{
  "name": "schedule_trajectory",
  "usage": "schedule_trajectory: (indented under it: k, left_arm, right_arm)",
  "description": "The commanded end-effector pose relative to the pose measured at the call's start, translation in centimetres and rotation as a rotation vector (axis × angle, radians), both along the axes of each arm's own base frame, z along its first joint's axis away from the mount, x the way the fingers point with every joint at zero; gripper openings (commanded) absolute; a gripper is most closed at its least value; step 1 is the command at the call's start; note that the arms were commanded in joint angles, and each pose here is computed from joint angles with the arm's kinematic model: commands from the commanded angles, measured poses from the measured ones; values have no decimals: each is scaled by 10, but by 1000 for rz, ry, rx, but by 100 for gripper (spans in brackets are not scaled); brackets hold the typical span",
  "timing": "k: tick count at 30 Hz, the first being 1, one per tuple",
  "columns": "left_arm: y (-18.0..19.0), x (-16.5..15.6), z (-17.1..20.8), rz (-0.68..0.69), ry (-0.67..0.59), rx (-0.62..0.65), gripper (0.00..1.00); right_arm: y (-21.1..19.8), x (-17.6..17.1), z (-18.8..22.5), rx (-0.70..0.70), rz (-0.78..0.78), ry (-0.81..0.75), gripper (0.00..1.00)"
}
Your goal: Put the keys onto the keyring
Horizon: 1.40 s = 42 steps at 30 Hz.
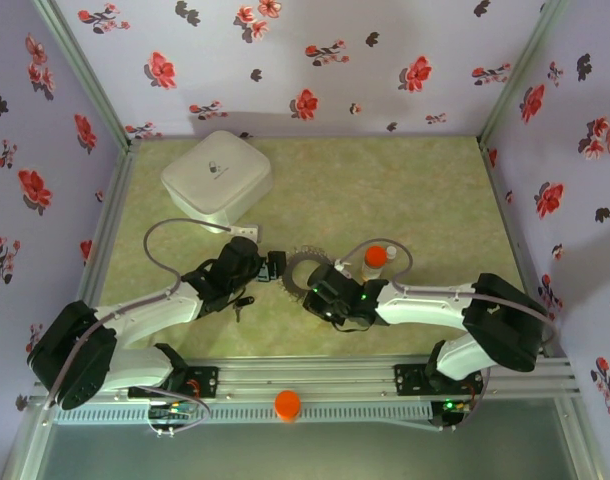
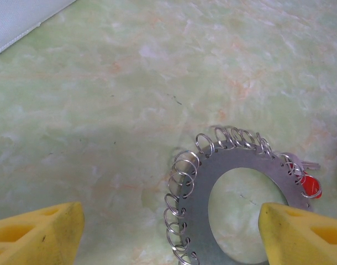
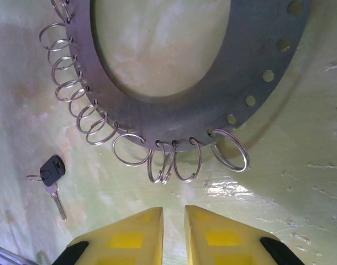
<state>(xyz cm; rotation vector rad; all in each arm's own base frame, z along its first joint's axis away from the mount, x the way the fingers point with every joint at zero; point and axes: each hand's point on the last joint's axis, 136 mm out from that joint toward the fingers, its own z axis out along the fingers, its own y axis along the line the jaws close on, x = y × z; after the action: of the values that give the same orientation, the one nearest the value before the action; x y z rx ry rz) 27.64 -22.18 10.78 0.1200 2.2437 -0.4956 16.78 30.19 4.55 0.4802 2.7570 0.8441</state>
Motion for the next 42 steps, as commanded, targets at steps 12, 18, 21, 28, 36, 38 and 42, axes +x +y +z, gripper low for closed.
schedule_trajectory:
  k: [12,18,21,28,36,38,42]
  left_arm:
    - [5,2,9,25,-24,-19,82]
    - [4,3,10,21,-28,-12,82]
    - [3,4,10,20,-27,-9,83]
    - [3,4,10,21,-24,-6,83]
    - [5,2,10,22,-21,-2,83]
    - [6,2,10,25,-22,-1,83]
    - [7,2,10,33,-21,-1,83]
  right_arm:
    - [-6,8,-16,-12,-62,34,18]
    - [-2,12,-20,22,-78,46,19]
    - [-2,14,-22,26,-81,47,18]
    - [-9,14,-26,10,-95,50,17]
    - [-2,19,-24,38,-93,43,16]
    - [-1,20,-23,47,-96,38,15]
    - [-2,22,-23,45,-104,32,15]
